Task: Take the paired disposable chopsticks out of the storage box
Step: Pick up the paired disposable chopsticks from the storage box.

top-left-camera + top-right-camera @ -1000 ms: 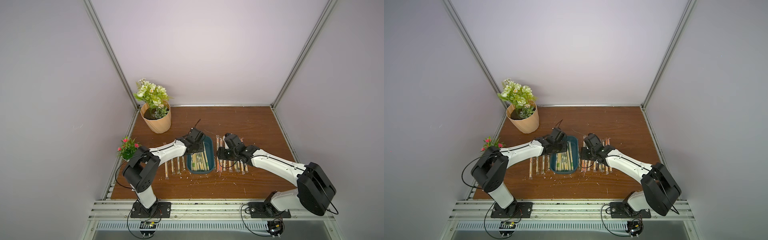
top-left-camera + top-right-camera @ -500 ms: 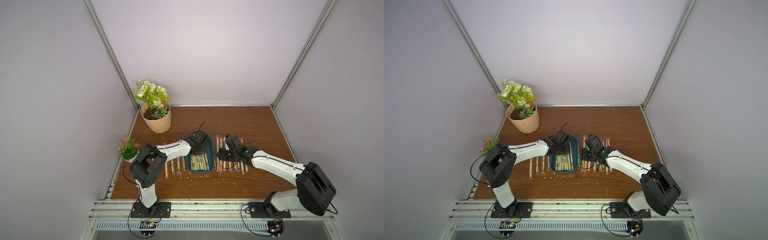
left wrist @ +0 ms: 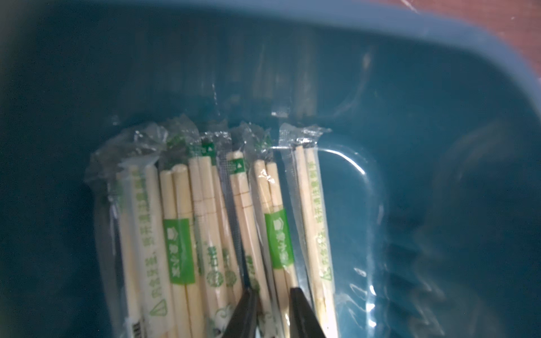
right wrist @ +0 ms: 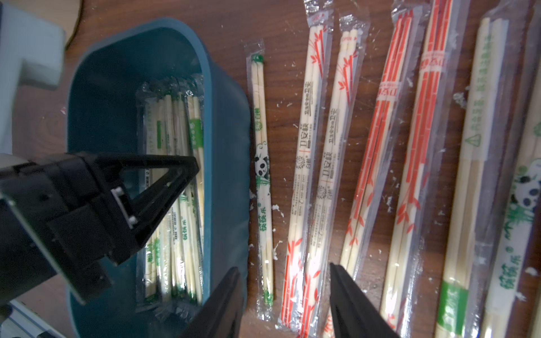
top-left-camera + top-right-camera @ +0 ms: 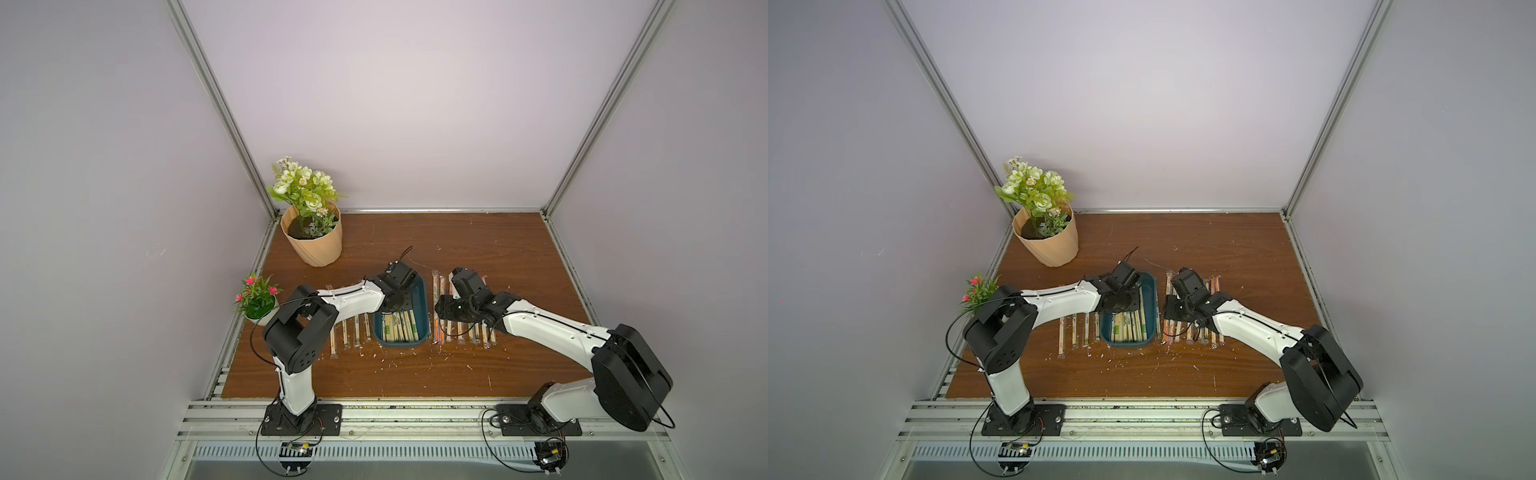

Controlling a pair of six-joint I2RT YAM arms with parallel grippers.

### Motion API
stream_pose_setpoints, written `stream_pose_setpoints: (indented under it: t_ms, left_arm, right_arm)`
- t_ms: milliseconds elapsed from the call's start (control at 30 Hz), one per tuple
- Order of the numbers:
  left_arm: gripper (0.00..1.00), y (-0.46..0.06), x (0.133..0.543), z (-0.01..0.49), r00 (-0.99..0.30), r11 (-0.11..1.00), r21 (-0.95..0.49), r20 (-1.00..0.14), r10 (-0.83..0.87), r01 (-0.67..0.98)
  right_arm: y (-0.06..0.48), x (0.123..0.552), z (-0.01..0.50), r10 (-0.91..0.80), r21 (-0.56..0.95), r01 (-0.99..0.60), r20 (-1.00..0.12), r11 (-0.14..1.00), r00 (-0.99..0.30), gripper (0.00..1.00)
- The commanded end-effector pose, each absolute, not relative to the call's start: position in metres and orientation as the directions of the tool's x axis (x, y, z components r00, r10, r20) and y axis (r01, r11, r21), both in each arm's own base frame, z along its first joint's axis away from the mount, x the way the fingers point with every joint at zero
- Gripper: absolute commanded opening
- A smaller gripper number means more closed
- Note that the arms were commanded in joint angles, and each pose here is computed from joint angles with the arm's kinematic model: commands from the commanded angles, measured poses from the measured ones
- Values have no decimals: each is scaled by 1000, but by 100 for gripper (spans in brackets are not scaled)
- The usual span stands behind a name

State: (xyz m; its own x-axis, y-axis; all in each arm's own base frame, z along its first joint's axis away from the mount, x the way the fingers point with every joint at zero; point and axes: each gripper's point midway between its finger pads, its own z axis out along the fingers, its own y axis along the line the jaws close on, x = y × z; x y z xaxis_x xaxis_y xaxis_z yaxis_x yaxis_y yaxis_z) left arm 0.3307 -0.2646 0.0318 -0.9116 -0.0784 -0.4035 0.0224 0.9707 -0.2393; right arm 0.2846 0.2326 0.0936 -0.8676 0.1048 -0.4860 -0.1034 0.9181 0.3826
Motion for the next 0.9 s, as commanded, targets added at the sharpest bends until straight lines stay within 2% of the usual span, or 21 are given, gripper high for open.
stream_pose_setpoints:
  t_ms: [0,67,333,433,667,867]
  left_arm:
    - [21,-263,327,25,-919,980,-198,-392,-54,27]
    - [16,-262,326,23,-920,983,-183,-388,-48,26]
    - [15,-256,323,21,-923,992,-122,-383,-26,23]
    - [14,-257,323,21,-923,992,-125,-383,-25,25]
    - [1,-267,327,36,-911,985,-163,-413,-26,46]
    - [1,-274,336,58,-892,980,-188,-451,-21,71]
  right_arm:
    - [234,286,100,110,399,-114,-496,910,-861,53]
    - [233,286,100,112,397,-110,-496,911,-861,53]
    - [232,287,101,114,397,-110,-497,911,-860,53]
    - [232,288,100,112,396,-109,-495,912,-862,53]
    - [232,288,102,107,396,-115,-498,911,-860,53]
    - [233,289,103,108,396,-115,-498,911,-860,53]
